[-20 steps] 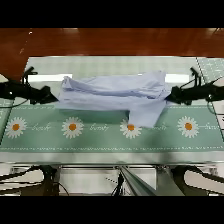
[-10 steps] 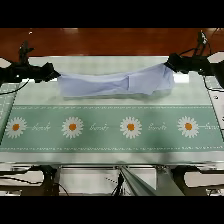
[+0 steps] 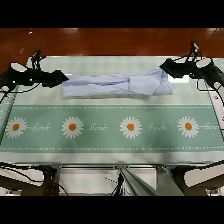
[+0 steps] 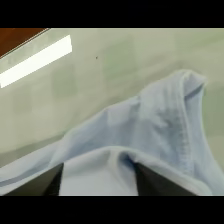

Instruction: Fold the shirts.

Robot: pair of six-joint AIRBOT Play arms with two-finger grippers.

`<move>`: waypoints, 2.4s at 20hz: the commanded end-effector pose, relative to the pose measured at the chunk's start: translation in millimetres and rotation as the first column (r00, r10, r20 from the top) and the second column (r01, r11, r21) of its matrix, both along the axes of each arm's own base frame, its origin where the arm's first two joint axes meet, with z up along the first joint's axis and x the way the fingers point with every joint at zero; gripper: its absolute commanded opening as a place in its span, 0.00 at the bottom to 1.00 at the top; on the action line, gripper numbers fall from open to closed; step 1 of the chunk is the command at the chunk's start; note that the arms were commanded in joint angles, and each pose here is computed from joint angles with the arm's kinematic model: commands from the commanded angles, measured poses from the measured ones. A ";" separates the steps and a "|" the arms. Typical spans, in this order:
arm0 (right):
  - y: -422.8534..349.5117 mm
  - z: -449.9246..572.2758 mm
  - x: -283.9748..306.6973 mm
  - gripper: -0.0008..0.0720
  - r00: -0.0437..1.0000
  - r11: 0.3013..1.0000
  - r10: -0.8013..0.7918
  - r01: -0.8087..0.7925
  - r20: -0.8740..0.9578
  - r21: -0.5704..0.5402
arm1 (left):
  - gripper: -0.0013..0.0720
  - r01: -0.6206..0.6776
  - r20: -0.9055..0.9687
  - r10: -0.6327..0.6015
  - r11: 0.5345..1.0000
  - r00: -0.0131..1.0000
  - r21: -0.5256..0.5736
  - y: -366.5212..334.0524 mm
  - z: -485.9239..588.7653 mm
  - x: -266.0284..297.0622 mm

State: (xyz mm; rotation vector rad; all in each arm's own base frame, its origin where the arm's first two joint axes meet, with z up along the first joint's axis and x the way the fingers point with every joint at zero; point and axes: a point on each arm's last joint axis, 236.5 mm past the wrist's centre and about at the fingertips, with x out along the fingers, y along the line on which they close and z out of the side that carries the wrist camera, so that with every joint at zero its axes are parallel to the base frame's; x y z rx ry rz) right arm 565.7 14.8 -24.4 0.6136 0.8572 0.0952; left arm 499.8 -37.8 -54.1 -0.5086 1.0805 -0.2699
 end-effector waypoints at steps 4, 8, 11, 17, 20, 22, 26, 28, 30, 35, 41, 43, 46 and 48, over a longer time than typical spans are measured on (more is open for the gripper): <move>-84.0 15.9 -27.5 0.86 0.998 0.961 0.052 -0.056 -0.021 -0.269 | 0.92 0.066 -0.127 -0.076 0.994 0.989 -0.082 14.4 16.6 -31.3; -104.7 -9.7 -54.9 0.86 0.987 0.998 -0.036 0.027 -0.157 -0.062 | 0.91 0.127 -0.106 -0.136 0.988 0.985 -0.085 -1.2 40.2 -37.9; -80.4 -25.8 -52.4 0.87 0.984 0.992 -0.001 0.023 -0.179 0.122 | 0.91 0.160 -0.065 -0.168 0.981 0.984 -0.110 -23.6 58.3 -33.9; -2.8 -76.8 -49.4 0.87 0.959 0.974 0.116 -0.059 -0.260 0.218 | 0.91 0.196 0.041 -0.191 0.953 0.981 -0.233 -70.3 101.4 -17.4; 37.9 -87.7 -46.9 0.84 0.951 0.963 0.167 -0.100 -0.262 0.252 | 0.91 0.188 0.080 -0.172 0.942 0.982 -0.277 -79.7 115.8 -9.6; 49.8 -75.8 -40.0 0.33 0.956 0.963 0.215 -0.173 -0.198 0.209 | 0.90 0.187 0.091 -0.168 0.940 0.982 -0.284 -80.6 120.6 -7.4; 49.5 -11.2 -27.7 0.05 0.963 0.957 0.255 -0.239 -0.083 0.165 | 0.16 0.190 0.094 -0.170 0.940 0.981 -0.283 -81.2 121.7 -7.0; 51.7 32.9 -31.6 0.05 0.962 0.953 0.273 -0.267 -0.024 0.144 | 0.05 0.196 0.094 -0.177 0.939 0.980 -0.283 -84.5 121.7 -7.9; 57.3 65.6 -49.5 0.05 0.951 0.945 0.308 -0.303 -0.021 0.120 | 0.05 0.222 0.093 -0.204 0.933 0.975 -0.284 -98.4 121.5 -11.6; 71.8 127.5 -119.7 0.05 0.912 0.912 0.395 -0.404 -0.113 -0.070 | 0.05 0.381 0.113 -0.364 0.895 0.925 -0.233 -183.3 119.3 -37.9; 83.8 185.5 -170.7 0.05 0.917 0.884 0.387 -0.400 -0.101 -0.244 | 0.05 0.545 0.015 -0.550 0.823 0.835 -0.162 -285.0 86.6 -114.5; 86.2 191.6 -181.3 0.05 0.916 0.881 0.386 -0.401 -0.108 -0.251 | 0.05 0.581 -0.015 -0.590 0.798 0.807 -0.160 -310.7 65.9 -143.5; 89.6 198.6 -197.0 0.05 0.916 0.889 0.381 -0.400 -0.125 -0.223 | 0.05 0.566 -0.038 -0.577 0.811 0.816 -0.150 -331.3 38.2 -162.1; 88.6 206.7 -204.5 0.05 0.923 0.897 0.367 -0.385 -0.117 -0.218 | 0.05 0.556 -0.041 -0.570 0.814 0.821 -0.168 -346.6 27.2 -166.9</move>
